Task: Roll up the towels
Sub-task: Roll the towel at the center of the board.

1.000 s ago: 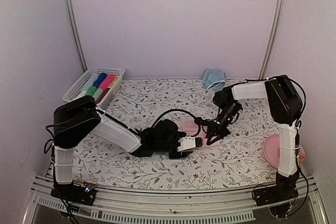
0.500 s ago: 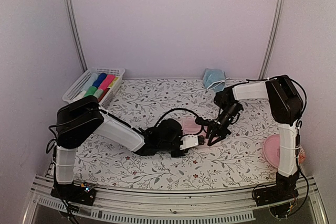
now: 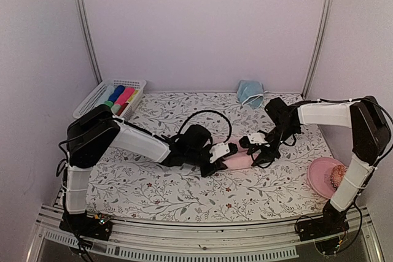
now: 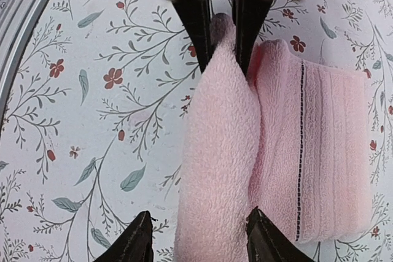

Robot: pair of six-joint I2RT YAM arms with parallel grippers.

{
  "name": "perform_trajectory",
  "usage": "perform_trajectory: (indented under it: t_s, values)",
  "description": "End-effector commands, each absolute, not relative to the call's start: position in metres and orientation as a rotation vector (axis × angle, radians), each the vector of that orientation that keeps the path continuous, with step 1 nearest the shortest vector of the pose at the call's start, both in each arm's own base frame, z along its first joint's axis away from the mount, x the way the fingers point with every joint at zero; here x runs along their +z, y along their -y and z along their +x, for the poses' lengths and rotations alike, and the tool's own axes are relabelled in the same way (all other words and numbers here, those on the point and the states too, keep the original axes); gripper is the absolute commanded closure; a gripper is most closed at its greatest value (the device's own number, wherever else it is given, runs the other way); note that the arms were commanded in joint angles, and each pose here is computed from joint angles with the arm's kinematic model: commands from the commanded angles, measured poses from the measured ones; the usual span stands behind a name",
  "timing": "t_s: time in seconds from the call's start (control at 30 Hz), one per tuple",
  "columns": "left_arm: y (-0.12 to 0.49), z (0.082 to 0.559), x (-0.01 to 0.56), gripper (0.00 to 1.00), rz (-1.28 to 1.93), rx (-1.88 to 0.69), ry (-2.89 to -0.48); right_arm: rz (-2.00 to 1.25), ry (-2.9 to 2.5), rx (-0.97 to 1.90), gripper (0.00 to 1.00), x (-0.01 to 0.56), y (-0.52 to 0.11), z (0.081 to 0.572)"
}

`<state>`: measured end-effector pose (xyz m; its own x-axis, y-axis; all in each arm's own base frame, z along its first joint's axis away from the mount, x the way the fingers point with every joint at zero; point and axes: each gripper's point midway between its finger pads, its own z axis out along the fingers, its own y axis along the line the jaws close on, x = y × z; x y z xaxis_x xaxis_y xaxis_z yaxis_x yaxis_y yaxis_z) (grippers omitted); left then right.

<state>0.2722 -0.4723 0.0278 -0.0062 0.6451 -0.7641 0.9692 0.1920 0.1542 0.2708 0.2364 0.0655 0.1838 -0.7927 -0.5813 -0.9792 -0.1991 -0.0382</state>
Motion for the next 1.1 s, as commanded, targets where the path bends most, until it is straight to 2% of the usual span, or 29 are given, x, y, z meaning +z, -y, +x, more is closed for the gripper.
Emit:
perform_trajectory:
  t_s: [0.0,0.33,0.63,1.07]
  values:
    - [0.449,0.263,-0.018,0.86,1.533,-0.717,-2.014,-2.038,-1.527,0.486,0.47,0.081,-0.240,0.288]
    - [0.445,0.265,-0.026,0.84,1.506,-0.832,-2.110,-2.057,-1.474,0.509,0.46,0.081,-0.252,0.277]
    - [0.445,0.271,-0.030,0.82,1.511,-0.829,-2.147,-2.126,-1.487,0.523,0.48,0.067,-0.254,0.268]
    - [0.447,0.274,-0.029,0.81,1.532,-0.817,-2.159,-2.165,-1.567,0.462,0.54,0.041,-0.248,0.274]
